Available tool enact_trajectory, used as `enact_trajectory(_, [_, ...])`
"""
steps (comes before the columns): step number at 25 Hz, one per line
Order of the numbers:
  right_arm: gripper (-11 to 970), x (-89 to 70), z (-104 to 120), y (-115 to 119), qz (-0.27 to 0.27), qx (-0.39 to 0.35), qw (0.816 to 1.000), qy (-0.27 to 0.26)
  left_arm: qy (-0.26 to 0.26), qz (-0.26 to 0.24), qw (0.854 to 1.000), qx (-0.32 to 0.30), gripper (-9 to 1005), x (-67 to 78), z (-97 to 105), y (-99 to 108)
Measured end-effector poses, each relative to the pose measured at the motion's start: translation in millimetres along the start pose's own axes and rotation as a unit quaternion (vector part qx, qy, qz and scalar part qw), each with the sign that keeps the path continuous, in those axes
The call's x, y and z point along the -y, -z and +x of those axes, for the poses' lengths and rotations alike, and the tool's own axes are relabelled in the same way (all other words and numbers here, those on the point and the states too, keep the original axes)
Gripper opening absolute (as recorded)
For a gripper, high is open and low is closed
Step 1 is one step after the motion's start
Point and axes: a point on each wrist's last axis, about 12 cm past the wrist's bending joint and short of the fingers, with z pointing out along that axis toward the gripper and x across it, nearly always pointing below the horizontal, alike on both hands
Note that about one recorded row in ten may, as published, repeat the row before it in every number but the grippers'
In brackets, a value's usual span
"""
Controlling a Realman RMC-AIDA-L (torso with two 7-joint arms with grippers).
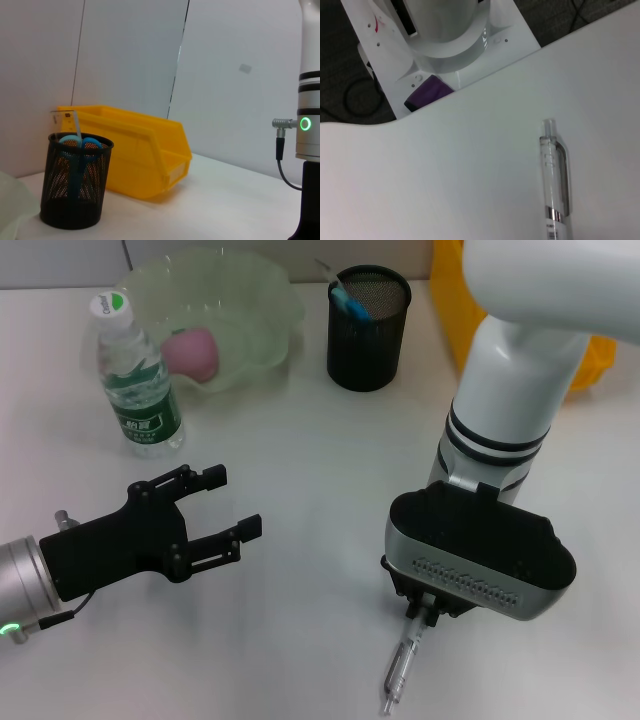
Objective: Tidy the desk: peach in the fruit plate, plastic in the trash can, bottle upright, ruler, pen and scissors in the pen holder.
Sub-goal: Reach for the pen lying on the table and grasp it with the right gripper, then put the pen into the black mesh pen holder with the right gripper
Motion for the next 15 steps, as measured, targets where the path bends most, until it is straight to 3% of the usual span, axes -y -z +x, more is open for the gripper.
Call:
enact_trajectory(11, [127,0.6,0,2,0.003,0.001,1.000,-0.002,-0.002,-0.001,1.000,0.001,802,-0.8,-1,1])
enact_trajectory(15, [127,-2.2,2,15,0.018,0.022,0.999,-0.019,-0.002,-0.004,1.000,0.002,802,-2.1,-2,2])
